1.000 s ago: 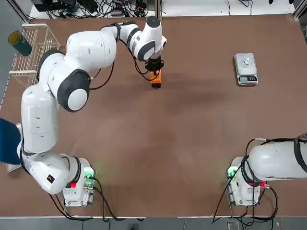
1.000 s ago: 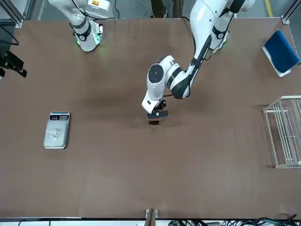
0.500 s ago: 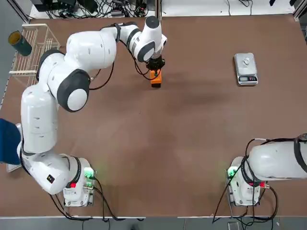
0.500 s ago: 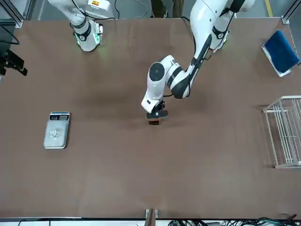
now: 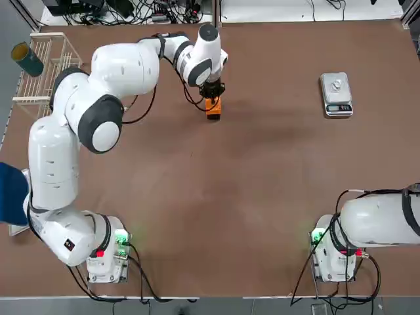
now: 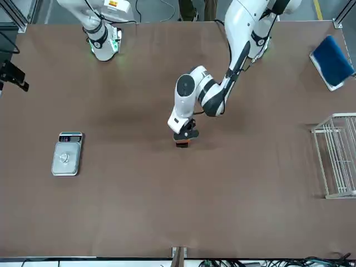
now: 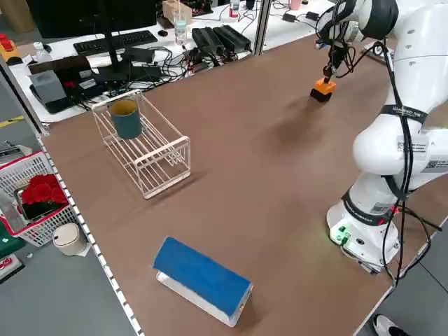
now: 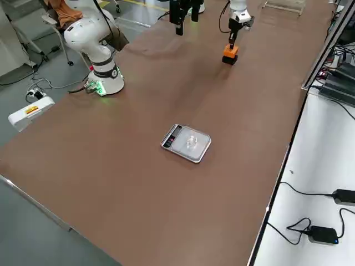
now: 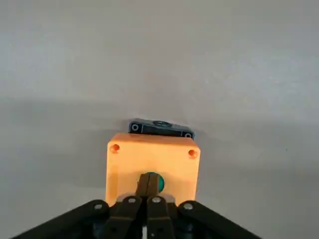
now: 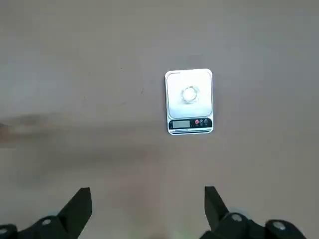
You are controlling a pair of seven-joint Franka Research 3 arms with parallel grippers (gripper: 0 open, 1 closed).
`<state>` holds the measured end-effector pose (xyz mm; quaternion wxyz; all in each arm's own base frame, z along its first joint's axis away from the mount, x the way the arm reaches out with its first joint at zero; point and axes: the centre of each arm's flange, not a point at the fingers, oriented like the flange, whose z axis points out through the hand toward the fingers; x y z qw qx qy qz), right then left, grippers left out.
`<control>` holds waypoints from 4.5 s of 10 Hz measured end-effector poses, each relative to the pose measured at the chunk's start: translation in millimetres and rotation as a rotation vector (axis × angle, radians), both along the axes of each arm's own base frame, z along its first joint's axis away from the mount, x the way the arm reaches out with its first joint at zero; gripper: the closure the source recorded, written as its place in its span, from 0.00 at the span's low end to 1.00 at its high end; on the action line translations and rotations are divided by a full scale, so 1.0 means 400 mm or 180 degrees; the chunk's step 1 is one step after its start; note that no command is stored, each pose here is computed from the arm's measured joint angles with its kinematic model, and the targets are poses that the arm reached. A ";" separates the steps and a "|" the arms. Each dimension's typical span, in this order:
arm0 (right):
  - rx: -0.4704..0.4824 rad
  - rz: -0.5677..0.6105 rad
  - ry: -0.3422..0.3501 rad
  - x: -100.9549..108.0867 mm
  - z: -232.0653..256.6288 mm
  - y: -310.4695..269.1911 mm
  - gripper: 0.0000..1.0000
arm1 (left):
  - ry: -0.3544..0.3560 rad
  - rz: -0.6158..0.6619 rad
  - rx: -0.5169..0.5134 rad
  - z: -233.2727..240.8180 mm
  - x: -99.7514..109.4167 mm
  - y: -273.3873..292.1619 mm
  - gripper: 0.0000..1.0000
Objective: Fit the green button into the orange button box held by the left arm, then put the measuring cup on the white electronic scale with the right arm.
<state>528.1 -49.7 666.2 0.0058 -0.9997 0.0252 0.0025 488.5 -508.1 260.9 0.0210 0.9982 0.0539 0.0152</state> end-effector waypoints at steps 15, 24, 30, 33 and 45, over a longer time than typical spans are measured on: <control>-0.0147 -0.0020 -0.0121 0.032 -0.010 0.026 0.00 | -0.0007 -0.0004 -0.0019 -0.013 -0.003 0.000 0.99; -0.0146 -0.0018 -0.0094 0.035 -0.020 0.027 0.00 | -0.0035 0.0013 0.0010 -0.017 -0.007 -0.003 0.99; -0.0142 -0.0016 -0.0018 0.044 -0.064 0.026 0.00 | -0.0041 0.0007 0.0002 -0.019 -0.009 -0.006 0.99; -0.0150 -0.0015 -0.0097 0.050 -0.058 0.026 0.00 | -0.0049 0.0004 -0.0010 -0.019 -0.010 -0.008 0.99; -0.0172 -0.0005 -0.0292 0.088 -0.061 0.030 0.00 | -0.0058 0.0005 -0.0027 -0.027 -0.009 -0.010 0.99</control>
